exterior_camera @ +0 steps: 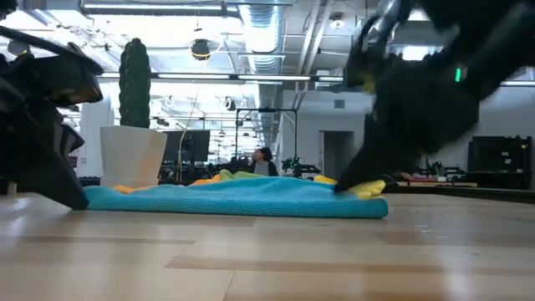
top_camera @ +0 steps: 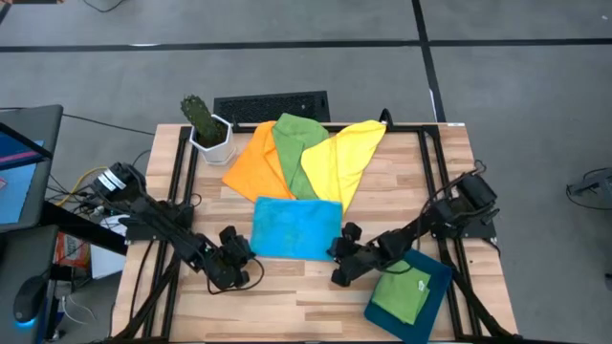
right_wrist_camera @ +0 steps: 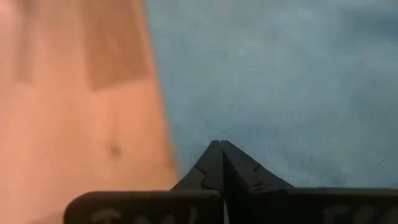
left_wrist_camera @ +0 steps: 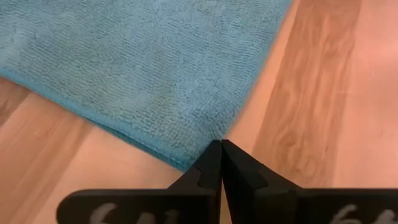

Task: Fold microfiber towels
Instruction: Fold the blue microfiber towel

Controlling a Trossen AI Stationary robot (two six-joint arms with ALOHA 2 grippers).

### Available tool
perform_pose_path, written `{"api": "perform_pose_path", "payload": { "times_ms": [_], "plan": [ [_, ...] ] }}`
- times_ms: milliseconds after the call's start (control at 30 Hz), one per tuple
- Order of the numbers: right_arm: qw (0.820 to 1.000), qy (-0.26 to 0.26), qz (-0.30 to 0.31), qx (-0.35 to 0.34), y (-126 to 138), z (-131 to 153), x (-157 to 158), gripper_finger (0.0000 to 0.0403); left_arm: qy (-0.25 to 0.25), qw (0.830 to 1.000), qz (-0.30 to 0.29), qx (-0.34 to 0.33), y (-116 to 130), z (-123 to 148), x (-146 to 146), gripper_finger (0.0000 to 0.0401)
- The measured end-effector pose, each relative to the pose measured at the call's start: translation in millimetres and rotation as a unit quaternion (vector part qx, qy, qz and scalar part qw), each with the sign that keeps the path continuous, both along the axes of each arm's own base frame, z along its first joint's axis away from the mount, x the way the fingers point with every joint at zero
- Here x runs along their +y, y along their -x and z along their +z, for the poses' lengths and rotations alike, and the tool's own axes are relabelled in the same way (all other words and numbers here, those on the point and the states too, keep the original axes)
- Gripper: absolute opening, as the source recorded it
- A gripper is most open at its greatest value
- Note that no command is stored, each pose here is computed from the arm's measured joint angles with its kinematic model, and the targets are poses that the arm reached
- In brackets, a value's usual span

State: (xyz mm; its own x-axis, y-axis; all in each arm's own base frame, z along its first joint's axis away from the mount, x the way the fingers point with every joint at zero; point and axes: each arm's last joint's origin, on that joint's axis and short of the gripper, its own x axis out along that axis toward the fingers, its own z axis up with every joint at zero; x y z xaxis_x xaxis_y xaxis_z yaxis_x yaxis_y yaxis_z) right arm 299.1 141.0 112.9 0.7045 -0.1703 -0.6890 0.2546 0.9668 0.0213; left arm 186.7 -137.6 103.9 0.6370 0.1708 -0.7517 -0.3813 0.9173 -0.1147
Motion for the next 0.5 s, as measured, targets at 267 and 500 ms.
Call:
{"api": "perform_pose_path", "payload": {
  "times_ms": [267,500],
  "plan": [
    [0.999,0.027,-0.004,-0.042,2,12,9,0.0023,0.012,0.999,-0.030,-0.025,-3,21,-14,0.0002],
    [0.999,0.017,-0.014,-0.022,-1,-23,14,0.0018,-0.051,0.995,-0.009,-0.080,-2,46,-17,0.0002]
  ]
}}
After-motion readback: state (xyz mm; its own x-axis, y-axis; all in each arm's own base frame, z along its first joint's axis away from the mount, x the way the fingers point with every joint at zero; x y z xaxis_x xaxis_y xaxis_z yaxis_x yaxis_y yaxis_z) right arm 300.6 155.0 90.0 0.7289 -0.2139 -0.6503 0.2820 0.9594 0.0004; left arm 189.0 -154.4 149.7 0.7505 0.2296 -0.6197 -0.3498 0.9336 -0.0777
